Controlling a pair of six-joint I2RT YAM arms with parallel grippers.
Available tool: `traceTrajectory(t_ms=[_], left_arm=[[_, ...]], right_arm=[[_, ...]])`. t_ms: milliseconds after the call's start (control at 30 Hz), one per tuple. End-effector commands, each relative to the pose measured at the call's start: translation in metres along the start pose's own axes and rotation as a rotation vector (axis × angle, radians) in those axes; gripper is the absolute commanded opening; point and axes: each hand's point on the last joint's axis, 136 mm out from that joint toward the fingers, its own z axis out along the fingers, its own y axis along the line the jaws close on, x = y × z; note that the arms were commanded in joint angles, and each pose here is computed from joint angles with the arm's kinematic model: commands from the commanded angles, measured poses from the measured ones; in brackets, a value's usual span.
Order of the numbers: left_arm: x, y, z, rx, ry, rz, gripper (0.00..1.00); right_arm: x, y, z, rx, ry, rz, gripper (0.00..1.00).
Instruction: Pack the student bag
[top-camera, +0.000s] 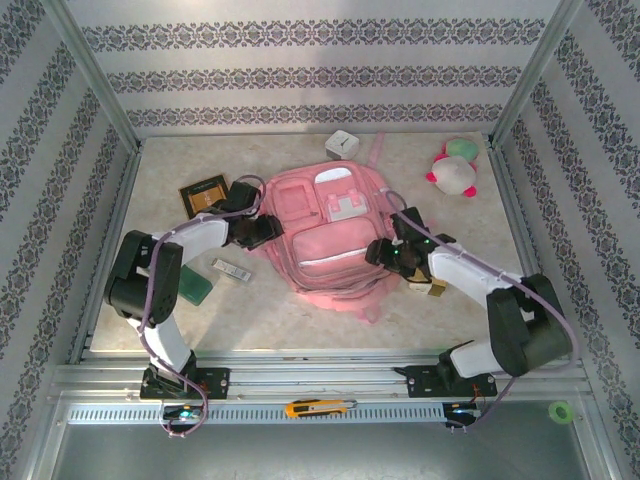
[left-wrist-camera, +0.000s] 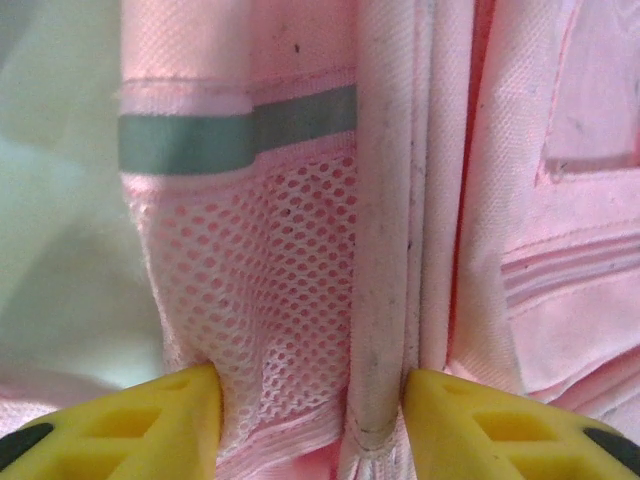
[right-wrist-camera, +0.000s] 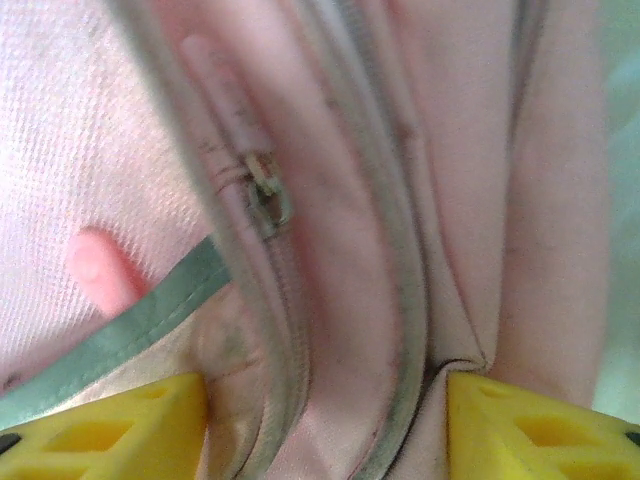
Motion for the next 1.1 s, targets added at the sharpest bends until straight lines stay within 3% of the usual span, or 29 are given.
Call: traceTrajectory(t_ms=[0, 533, 700, 900, 1000, 1067], left_arm=[[-0.002, -0.015, 0.008, 0.04, 0.014, 0.027, 0.49], [0.042, 0.027, -0.029, -0.029, -0.04, -0.026, 0.48], [0.021, 0.009, -0.07, -0.039, -0.128, 0.067, 0.52], [-0.01, -0.038, -0.149, 0.022, -0.331, 0.395, 0.58], [0.003, -0.072, -0.165, 0.151, -0.36, 0.694, 0.58], [0.031, -0.093, -0.164, 0.245, -0.34, 0.985, 0.58]], right_arm=[[0.026, 0.02, 0.0, -0.048, 0.006, 0.048, 0.6], [0.086, 0.06, 0.002, -0.107, -0.04, -0.02, 0.62], [0.069, 0.059, -0.042, -0.082, -0.136, -0.034, 0.69], [0.035, 0.041, -0.116, -0.09, -0.284, -0.025, 0.71], [0.024, 0.031, -0.134, -0.144, -0.3, -0.014, 0.71], [0.019, 0.025, -0.143, -0.178, -0.313, -0.014, 0.71]])
